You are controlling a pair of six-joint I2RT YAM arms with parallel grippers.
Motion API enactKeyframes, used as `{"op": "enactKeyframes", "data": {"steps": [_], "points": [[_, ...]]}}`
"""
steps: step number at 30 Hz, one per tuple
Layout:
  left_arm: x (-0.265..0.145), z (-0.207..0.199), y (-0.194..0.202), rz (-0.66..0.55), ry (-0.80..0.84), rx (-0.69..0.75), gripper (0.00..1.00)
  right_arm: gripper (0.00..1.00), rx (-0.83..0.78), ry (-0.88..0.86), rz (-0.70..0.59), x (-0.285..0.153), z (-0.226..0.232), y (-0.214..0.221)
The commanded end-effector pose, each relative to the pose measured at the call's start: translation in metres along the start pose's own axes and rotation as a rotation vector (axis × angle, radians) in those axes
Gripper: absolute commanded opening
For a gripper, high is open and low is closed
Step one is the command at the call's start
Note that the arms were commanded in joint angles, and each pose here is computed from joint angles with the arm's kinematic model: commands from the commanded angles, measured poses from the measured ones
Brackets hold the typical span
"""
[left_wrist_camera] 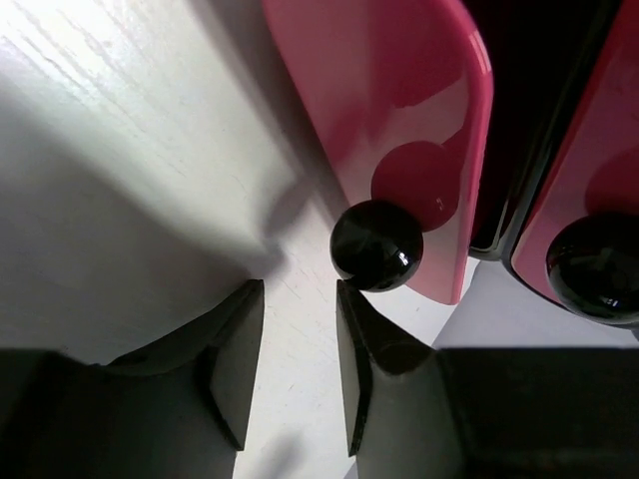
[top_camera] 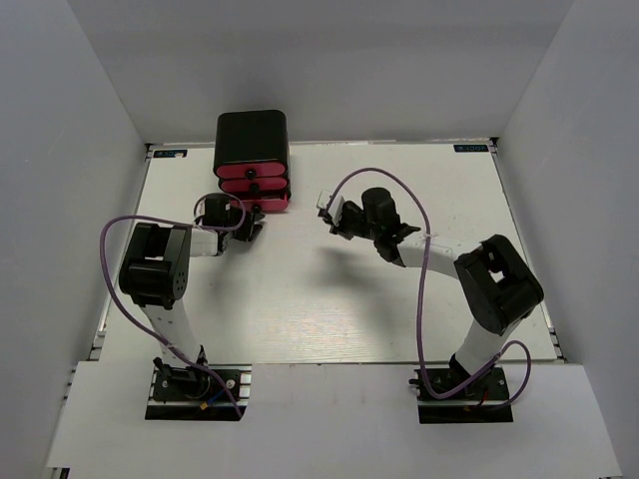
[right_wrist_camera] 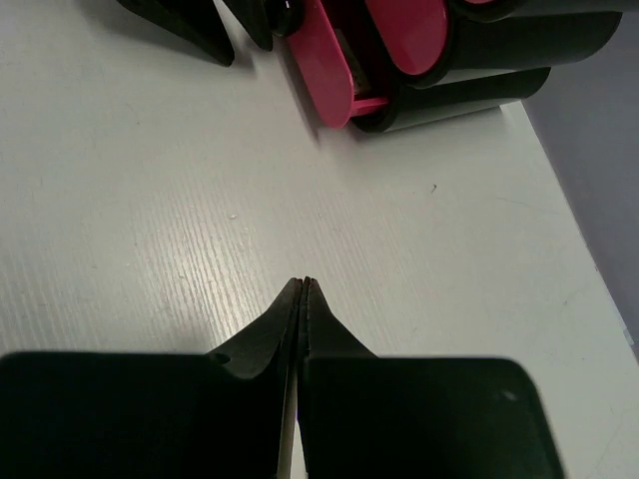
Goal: Sort the stationery into containers
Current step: Close the drawer in the storage box.
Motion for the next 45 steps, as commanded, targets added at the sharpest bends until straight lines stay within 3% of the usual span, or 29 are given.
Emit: {"op": "enactKeyframes", "data": {"steps": [1,28,37,45], "points": [[0.005,0.007,-0.003,-0.017,-0.057,-0.001,0.47,0.0,-0.017,0.022,-0.056,-0.011,-0.007,-0.016],[0.025,-0.021,-0.018,-0.067,-0.093,-0.001,0.6,0.0,-0.005,0.032,-0.025,-0.021,-0.01,-0.002],[0.023,-0.012,-0.014,-0.047,-0.093,-0.003,0.6,0.0,-0.01,0.035,-0.024,-0.025,-0.01,-0.001],[-0.005,-0.009,-0.001,0.011,0.047,0.085,0.55,0.0,-0.005,0.028,-0.025,-0.03,-0.006,0.0]]}}
Point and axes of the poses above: each gripper's point midway between its finger pads, its own x axis out along the fingers, its own z axis along the line the jaws close on, y = z × x, the point moved 8 cm from there along -x, back along the fingers, and after that the axes turned 2 degrees about x, right-handed, at the moved point
